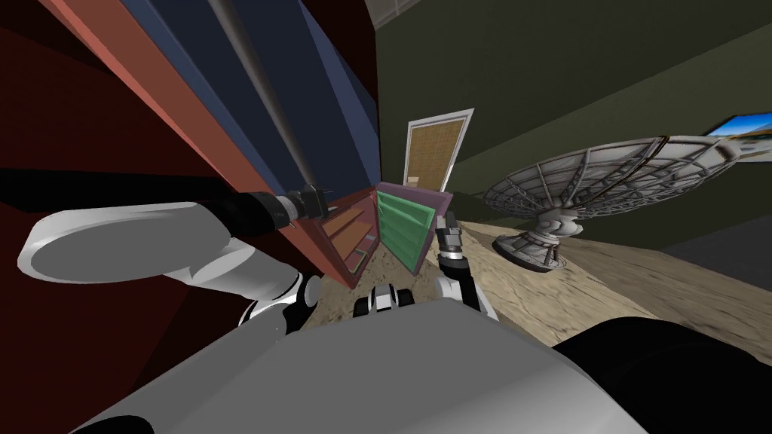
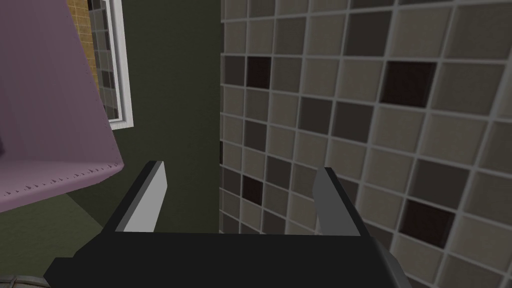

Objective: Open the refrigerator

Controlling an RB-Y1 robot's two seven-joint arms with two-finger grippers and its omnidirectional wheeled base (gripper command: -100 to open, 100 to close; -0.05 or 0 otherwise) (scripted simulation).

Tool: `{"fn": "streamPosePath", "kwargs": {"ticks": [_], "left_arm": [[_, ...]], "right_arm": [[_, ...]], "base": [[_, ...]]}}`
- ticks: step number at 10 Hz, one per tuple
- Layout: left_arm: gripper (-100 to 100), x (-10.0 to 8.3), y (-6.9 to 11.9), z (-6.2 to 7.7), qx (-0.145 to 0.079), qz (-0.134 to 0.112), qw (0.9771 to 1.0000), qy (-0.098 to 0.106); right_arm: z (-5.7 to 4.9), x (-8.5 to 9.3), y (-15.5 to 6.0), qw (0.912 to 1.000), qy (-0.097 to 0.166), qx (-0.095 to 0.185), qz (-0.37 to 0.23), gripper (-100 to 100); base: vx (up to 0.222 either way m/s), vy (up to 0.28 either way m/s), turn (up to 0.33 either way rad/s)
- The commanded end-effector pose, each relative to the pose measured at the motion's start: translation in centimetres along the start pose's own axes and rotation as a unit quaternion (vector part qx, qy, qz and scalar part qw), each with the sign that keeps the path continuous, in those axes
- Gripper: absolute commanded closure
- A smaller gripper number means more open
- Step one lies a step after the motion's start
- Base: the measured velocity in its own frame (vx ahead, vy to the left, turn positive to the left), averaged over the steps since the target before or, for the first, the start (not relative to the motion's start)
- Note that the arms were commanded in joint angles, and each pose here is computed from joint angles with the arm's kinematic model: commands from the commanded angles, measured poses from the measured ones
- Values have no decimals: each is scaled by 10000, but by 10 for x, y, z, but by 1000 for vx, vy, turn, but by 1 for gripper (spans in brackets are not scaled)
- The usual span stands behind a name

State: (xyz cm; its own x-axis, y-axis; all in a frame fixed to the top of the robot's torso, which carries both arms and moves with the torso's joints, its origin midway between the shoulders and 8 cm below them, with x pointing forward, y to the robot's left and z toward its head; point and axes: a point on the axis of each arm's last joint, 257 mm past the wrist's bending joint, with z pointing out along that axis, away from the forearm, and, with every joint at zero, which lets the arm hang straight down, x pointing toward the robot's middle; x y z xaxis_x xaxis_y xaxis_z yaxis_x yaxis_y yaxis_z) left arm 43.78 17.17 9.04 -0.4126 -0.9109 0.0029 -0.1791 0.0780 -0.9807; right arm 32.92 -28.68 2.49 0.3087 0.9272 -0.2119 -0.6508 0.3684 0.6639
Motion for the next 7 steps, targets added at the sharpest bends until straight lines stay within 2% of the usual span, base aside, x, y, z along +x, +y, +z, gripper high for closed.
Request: {"fn": "streamPosePath", "kwargs": {"ticks": [1,2,3,5,6,7], "left_arm": [[100,-7,4,0,-58,-41,9999,-113],[100,-16,3,-1,-54,-59,9996,-263],[100,-16,3,-1,-54,-59,9996,-263],[100,-35,1,-5,-41,-93,9984,-562],[100,-35,1,-5,-41,-93,9984,-562],[100,-44,0,-8,-33,-110,9974,-711]], "right_arm": [[0,0,0,10000,0,1,0,0],[0,0,0,10000,-1,2,1,0],[0,0,0,10000,-2,2,3,0],[0,0,0,10000,-2,1,2,0],[0,0,0,10000,-2,2,2,0],[0,0,0,10000,-2,1,2,0]], "base": [[-8,-180,30],[40,-339,148],[2,-304,61],[39,-271,73],[-11,-268,42],[-86,-286,54]]}}
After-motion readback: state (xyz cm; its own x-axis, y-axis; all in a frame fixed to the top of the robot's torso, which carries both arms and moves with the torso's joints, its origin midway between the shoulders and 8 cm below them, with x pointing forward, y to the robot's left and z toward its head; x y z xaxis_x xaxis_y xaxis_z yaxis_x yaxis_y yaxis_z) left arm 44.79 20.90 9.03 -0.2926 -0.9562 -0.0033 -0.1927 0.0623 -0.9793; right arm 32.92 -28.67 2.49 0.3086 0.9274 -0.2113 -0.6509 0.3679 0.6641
